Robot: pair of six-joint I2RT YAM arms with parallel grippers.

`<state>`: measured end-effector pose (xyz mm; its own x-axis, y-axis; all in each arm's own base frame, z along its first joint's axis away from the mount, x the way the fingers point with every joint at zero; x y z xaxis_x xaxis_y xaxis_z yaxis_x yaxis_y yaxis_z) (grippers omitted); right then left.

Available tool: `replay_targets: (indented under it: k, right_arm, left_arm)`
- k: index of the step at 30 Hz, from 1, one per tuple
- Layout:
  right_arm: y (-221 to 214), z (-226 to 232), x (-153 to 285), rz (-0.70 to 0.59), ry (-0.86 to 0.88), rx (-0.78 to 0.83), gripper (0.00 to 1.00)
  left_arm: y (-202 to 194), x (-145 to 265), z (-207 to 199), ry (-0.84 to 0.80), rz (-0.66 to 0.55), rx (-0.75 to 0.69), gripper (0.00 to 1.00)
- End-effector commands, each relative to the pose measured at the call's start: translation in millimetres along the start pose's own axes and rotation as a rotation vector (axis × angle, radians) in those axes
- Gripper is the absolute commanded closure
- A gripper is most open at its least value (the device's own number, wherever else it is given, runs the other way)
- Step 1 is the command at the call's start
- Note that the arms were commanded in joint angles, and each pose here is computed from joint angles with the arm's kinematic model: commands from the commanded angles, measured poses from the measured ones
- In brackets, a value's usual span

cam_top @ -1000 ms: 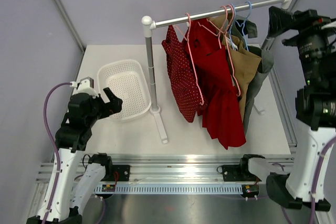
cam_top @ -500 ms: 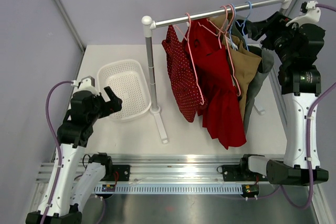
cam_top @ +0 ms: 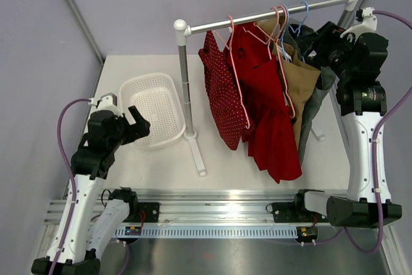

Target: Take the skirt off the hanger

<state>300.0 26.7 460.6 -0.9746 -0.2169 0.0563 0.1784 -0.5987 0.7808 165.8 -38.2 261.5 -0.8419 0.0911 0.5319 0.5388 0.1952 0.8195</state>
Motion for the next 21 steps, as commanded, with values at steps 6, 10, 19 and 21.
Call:
replay_targets:
  k: [6, 10, 19, 21]
  right_arm:
    - [-0.3, 14.7, -5.8, 0.043, 0.121, -0.002, 0.35]
    - [0.4, 15.2, -14.4, 0.039, 0.114, 0.008, 0.55]
    - [1.8, 20.9, -23.5, 0.052, 0.121, 0.027, 1.00]
    - [3.6, 23.1, -21.4, 0.028, 0.128, 0.038, 1.00]
  left_arm:
    - [2.2, -2.5, -1.7, -0.013, -0.018, -0.003, 0.01]
    - [1.8, -2.7, -1.7, -0.012, -0.017, -0.002, 0.01]
    - [1.4, -4.0, -1.7, -0.012, -0.011, -0.003, 0.01]
    - [1.2, -4.2, -1.9, -0.014, -0.008, -0.006, 0.01]
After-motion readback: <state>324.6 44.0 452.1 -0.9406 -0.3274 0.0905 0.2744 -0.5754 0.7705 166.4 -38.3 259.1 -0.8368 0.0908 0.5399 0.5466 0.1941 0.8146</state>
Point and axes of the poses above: each gripper's point midway between its finger pads, its own x axis back along the fingers, its own z axis along the line the jaws close on, y = z × x, the point moved 8 cm from there along x, back along the fingers, and after that the axes turned 10 degrees about -x, right-handed, at the moved point
